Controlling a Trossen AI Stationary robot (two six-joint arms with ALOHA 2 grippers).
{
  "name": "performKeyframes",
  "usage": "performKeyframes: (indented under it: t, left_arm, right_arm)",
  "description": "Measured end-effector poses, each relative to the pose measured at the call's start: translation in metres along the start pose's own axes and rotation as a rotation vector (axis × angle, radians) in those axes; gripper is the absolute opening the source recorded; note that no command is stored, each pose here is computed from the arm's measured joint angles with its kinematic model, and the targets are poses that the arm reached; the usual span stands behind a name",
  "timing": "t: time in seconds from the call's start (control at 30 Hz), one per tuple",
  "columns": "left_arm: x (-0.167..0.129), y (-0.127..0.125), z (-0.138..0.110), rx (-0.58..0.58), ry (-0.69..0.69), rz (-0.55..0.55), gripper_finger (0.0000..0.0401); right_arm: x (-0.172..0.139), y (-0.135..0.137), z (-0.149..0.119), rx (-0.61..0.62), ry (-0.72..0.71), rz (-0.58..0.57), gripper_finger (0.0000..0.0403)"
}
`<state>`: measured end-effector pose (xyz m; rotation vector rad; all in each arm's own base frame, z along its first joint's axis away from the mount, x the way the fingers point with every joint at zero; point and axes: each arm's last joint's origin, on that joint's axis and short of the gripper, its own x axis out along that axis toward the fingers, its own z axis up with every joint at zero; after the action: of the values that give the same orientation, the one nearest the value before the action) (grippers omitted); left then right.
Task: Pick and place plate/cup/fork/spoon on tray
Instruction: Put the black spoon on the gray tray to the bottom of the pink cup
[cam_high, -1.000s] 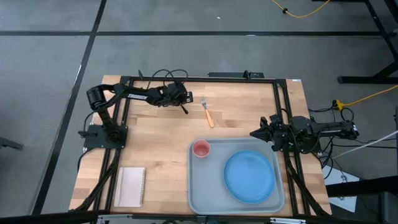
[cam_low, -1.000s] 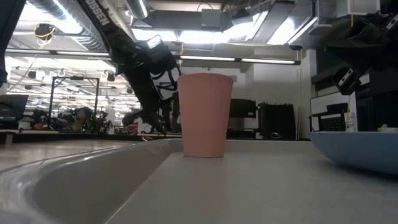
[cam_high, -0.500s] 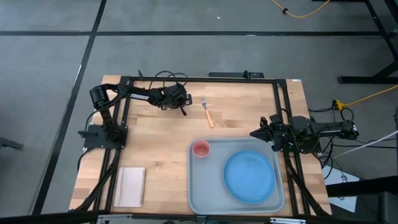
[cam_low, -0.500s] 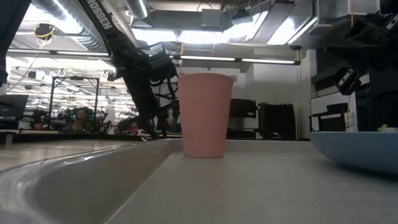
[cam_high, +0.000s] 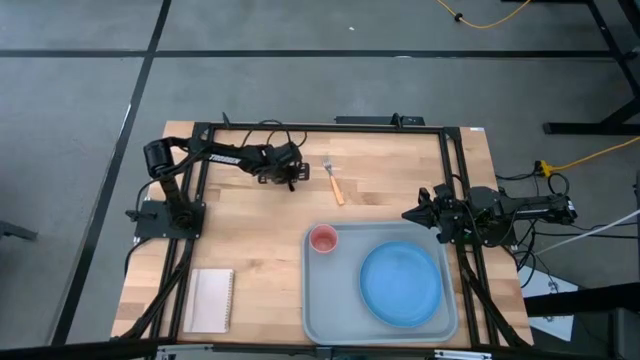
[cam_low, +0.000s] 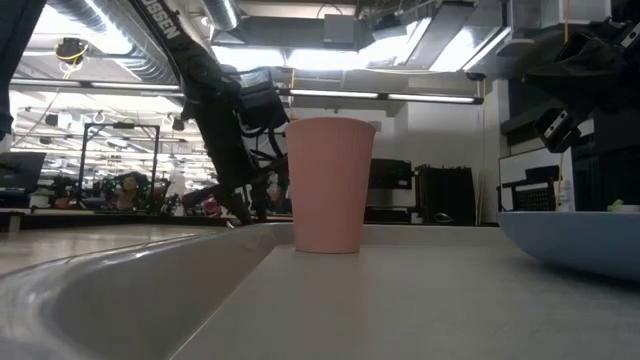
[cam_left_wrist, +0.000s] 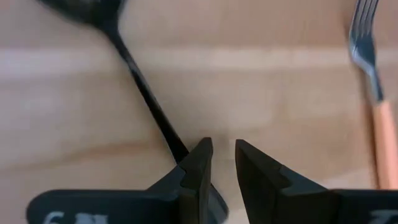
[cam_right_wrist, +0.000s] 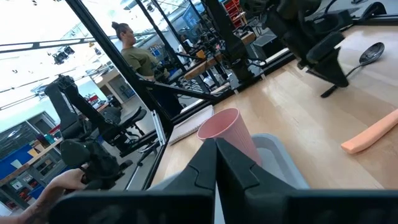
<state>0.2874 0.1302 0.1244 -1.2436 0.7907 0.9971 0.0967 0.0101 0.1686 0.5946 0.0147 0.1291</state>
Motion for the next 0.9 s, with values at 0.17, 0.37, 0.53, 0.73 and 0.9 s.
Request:
performKeyframes:
  t: [0.17,0.37,0.53,0.73,0.9]
  left_arm:
    - [-0.01,0.005,-0.01,0.02,0.056,0.06,0.0069]
    - [-0.029,0.015,-0.014,0.025,0.053,0.161,0.0069]
    - [-0.034,0.022,-0.017,0.046,0.04,0.256,0.0069]
    - [-0.033,0.017,-0.014,0.187,0.005,0.219,0.0069]
    - [-0.045,0.006,-0.005,0.458,-0.02,0.227,0.0069]
  right_arm:
    - [0.0,0.0,0.0,-0.001,0.0,0.0,0.0006]
    - [0.0,0.0,0.0,-0.001,0.0,0.0,0.0006]
    - [0.0,0.0,0.0,-0.001,0.001,-0.001,0.0006]
    - [0.0,0.0,0.0,-0.028,0.001,-0.003,0.0006]
    - [0.0,0.0,0.0,-0.032,0.001,-0.004,0.0006]
